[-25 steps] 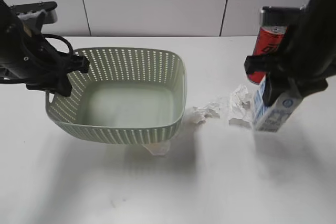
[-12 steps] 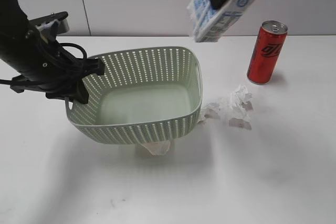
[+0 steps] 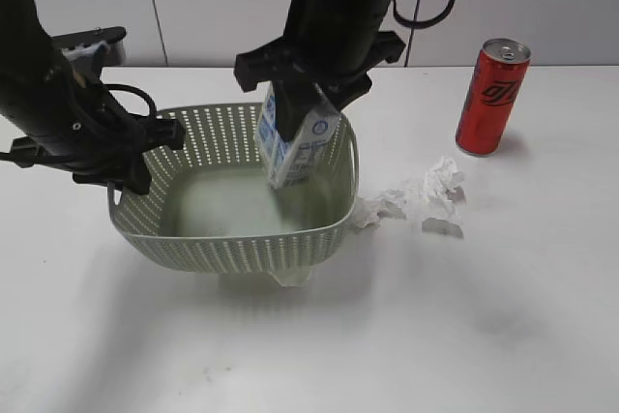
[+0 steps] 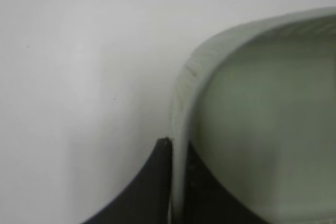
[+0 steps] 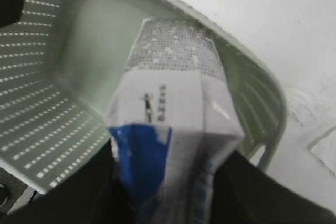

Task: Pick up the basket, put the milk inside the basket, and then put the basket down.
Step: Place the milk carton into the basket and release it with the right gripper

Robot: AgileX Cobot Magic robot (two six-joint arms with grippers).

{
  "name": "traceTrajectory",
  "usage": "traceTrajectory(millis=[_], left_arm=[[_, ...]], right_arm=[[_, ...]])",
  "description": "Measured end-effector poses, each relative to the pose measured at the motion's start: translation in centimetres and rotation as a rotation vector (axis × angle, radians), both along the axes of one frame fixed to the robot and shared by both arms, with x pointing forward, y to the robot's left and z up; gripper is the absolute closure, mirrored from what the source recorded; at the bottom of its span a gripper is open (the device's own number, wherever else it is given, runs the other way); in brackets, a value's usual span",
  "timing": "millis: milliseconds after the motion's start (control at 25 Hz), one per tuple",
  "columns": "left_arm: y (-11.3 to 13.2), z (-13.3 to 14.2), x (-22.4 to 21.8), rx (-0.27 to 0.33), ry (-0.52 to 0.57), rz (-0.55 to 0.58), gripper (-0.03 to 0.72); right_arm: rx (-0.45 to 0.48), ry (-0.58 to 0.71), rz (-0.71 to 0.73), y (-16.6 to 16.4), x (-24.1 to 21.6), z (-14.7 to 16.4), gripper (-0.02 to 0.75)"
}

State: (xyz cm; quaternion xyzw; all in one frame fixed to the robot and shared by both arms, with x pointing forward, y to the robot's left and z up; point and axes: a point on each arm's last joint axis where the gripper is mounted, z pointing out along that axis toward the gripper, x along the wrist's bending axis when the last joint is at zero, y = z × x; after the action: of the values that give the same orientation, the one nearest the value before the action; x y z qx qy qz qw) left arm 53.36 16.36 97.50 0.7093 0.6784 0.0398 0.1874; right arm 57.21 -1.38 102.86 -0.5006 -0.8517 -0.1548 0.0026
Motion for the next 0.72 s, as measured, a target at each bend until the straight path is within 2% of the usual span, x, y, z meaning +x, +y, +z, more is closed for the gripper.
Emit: traceTrajectory(millis=[200,520,600,720], left_arm=[[0.1,0.1,0.2,0.012,-0.030,-0.010,0.690],[0.2,0.1,0.3,0.028,-0.038,-0.021,0.690],[0.2,0.1,0.3,0.029,-0.039,-0.022,0.690],[0.3,-0.1,0.2,0.045,-0.026,-0.032,0.690]], right_arm=[[-0.026,0.043,-0.003,0.6,0.6,-2.9,0.443],[-0.007,0.044,0.003,1.4,0.5,-3.4,0.432],[-0.003,0.044,0.018,1.4,0.5,-3.2,0.358],[0.009,0.033,0.074,1.7,0.5,-2.1,0.172]])
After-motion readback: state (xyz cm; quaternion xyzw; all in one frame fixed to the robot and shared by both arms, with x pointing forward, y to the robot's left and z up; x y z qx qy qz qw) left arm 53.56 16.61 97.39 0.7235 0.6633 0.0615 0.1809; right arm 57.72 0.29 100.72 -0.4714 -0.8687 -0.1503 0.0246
